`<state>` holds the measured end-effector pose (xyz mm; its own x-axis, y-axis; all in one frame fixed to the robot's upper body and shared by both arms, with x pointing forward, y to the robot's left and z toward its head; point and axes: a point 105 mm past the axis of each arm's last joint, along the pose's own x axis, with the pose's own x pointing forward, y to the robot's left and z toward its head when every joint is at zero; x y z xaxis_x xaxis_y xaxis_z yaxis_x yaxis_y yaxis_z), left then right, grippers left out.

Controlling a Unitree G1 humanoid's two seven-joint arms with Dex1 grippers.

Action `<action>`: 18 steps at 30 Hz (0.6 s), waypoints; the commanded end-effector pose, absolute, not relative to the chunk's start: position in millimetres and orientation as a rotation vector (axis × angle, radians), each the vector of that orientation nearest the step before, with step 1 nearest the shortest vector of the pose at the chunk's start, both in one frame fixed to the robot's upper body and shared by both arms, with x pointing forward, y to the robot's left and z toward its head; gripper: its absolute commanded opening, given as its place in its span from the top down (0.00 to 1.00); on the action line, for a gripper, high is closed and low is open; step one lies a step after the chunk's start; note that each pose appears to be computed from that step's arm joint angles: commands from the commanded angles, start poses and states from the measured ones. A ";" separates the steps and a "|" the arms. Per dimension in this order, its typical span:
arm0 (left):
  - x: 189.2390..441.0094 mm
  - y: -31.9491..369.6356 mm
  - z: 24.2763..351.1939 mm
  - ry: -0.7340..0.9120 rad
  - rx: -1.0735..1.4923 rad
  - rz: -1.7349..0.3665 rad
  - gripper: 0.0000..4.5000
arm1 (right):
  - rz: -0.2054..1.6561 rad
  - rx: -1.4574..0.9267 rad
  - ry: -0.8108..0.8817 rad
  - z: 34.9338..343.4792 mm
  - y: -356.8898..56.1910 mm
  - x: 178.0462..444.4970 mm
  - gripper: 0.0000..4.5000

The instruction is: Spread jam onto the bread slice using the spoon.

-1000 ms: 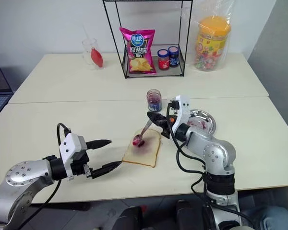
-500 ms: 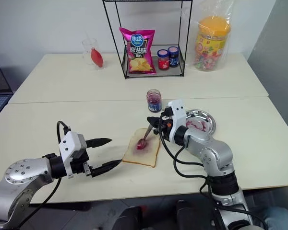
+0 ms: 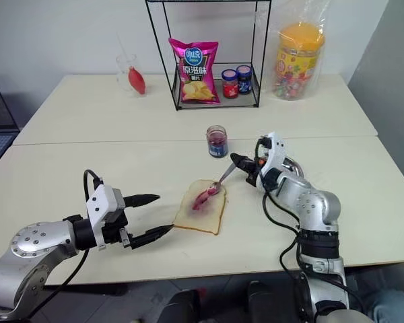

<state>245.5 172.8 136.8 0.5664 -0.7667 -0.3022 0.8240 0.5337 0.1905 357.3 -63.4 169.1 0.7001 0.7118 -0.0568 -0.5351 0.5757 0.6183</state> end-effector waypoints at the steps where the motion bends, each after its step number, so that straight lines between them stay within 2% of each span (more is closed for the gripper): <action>1: 243.7 174.8 144.9 0.160 0.349 -0.952 0.00 | 0.887 0.707 0.293 194.9 -45.3 336.4 1.00; 7: 241.4 171.9 145.0 0.161 0.351 -0.956 0.00 | 0.832 0.692 0.331 176.2 -31.4 341.1 1.00; 12: 241.1 170.5 145.2 0.164 0.357 -0.963 0.00 | 0.777 0.636 0.316 166.8 -28.5 356.4 1.00; 18: 241.7 172.6 143.7 0.167 0.358 -0.960 0.00 | 0.697 0.609 0.371 141.9 -52.3 363.2 1.00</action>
<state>243.5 174.0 135.5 0.5686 -0.7631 -0.3073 0.8223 0.5381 0.1853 362.5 -43.4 137.3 0.6979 0.7033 -0.1353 -0.4760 0.5967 0.6461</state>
